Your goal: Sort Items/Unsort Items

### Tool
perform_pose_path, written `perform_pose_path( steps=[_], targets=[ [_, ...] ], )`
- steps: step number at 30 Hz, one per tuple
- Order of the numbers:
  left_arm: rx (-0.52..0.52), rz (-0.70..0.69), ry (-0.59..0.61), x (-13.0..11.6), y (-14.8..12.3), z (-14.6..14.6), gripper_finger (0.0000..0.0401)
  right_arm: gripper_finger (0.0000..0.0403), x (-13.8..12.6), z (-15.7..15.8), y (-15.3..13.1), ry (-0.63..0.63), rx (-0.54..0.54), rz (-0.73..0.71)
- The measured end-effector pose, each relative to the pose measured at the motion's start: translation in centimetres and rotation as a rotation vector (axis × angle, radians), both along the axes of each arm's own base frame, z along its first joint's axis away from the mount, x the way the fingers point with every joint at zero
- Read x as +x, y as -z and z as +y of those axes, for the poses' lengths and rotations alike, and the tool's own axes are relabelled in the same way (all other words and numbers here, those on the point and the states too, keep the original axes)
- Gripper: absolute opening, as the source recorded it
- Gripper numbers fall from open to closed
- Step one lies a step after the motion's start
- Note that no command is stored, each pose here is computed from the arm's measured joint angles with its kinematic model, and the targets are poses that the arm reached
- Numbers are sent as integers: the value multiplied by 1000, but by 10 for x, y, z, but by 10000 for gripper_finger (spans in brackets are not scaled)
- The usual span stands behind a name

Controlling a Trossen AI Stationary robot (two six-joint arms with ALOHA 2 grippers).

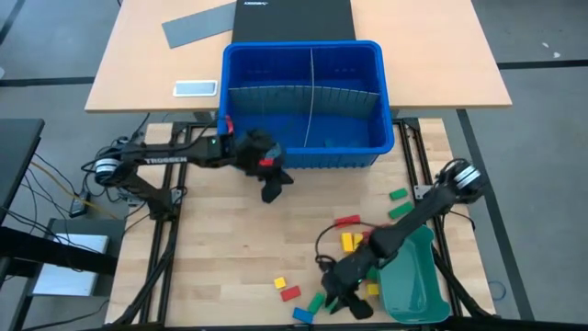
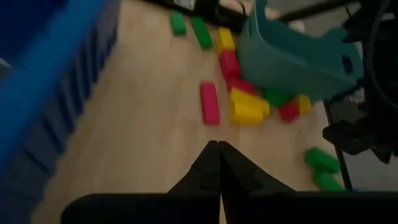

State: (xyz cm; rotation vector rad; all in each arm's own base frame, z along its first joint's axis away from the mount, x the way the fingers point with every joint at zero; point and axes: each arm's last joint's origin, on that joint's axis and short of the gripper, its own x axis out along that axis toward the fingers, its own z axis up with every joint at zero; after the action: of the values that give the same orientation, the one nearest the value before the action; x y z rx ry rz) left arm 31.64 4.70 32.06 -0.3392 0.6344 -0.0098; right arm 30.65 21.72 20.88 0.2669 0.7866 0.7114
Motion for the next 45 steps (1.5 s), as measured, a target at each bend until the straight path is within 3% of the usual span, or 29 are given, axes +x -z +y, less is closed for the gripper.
perform_pose_path(
  steps=[5, 11, 17, 24, 29, 35, 45],
  targets=[
    [23, 82, 62, -4, 16, -17, 1, 76, 20, 11, 13, 17, 79, -85],
    [57, 120, 113, -6, 28, -27, 1, 9, 47, 25, 38, 11, 67, -99],
    [58, 126, 133, -7, 29, -30, 1, 6, 71, 32, 72, 51, 27, 35],
    [70, 139, 154, -8, 30, -30, 1, 3, 87, 23, 80, 128, 7, 167],
    [71, 117, 154, -11, 25, -31, 1, 2, 94, 0, 71, 232, -33, 196],
    [86, 53, 114, -25, 5, -31, 1, 1, 96, -41, 58, 345, -166, 251],
    [124, -67, -82, -72, -38, -29, 1, 1, 94, -113, 37, 359, -356, 297]
  ],
)
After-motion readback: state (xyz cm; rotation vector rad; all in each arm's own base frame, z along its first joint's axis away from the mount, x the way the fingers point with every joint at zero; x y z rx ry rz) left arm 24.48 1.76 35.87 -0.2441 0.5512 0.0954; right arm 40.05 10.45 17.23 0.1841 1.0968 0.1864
